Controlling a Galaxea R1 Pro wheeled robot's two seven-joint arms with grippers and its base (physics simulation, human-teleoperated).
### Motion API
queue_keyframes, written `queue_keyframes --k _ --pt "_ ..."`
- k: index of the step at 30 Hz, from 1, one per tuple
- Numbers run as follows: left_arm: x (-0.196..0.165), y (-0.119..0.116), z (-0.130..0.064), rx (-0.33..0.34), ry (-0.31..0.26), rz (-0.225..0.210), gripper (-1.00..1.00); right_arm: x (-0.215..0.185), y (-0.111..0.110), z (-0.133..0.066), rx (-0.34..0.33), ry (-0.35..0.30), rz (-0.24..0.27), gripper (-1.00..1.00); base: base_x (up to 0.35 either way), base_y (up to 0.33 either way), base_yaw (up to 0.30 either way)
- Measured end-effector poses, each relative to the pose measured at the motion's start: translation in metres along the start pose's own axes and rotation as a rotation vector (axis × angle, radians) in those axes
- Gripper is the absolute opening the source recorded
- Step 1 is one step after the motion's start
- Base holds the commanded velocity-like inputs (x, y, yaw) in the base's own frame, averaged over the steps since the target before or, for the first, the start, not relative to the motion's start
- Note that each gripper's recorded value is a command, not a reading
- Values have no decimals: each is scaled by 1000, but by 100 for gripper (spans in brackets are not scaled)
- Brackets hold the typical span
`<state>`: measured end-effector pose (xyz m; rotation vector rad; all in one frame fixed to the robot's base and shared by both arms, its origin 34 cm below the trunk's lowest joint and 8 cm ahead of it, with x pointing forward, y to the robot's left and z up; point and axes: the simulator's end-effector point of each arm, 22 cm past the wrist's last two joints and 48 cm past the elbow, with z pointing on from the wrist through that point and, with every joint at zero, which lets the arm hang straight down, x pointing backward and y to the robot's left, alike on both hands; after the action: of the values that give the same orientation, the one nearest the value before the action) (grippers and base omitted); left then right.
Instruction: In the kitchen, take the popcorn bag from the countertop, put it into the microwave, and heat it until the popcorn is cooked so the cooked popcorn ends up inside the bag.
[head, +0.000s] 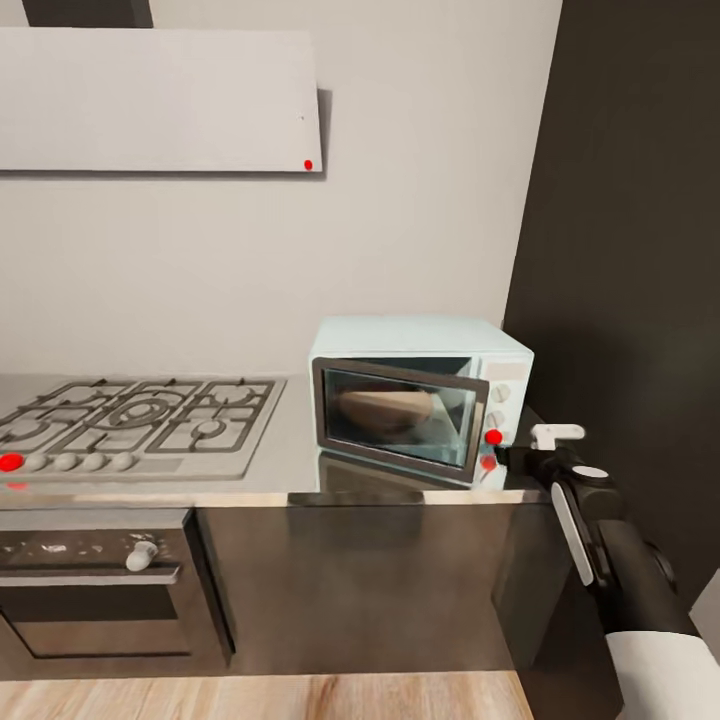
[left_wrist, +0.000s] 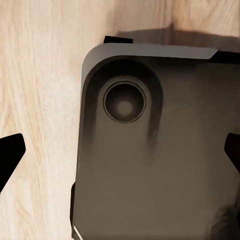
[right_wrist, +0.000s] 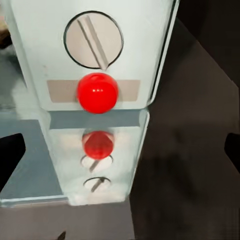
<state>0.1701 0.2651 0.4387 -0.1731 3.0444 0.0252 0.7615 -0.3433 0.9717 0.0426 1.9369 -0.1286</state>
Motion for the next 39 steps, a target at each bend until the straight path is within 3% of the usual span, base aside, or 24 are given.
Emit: queue_keyframes --k 4,7,13,20,22,23,24,39 --pt "0 0 0 0 0 0 100 0 35 -3 -174 1 4 100 16 0 0" --pt "-1 0 0 -1 -1 -1 100 0 37 -5 -204 -3 -12 100 1 0 0" --pt "-1 0 0 0 -1 0 100 -8 39 -11 -250 -24 13 100 0 0 0" --pt "-1 0 0 0 -1 1 100 -16 55 -24 -400 -48 59 100 0 0 0" --pt "-1 0 0 0 -1 1 100 -17 81 -34 -507 -50 50 100 0 0 0" --pt "-1 0 0 1 -1 2 100 -14 112 -42 -589 -37 19 100 0 0 0" --pt "-1 0 0 0 -1 2 100 -14 117 -45 -606 -37 13 100 0 0 0" --pt "-1 -1 0 -1 -1 -5 100 -10 117 -44 -602 -20 6 100 -137 124 0"
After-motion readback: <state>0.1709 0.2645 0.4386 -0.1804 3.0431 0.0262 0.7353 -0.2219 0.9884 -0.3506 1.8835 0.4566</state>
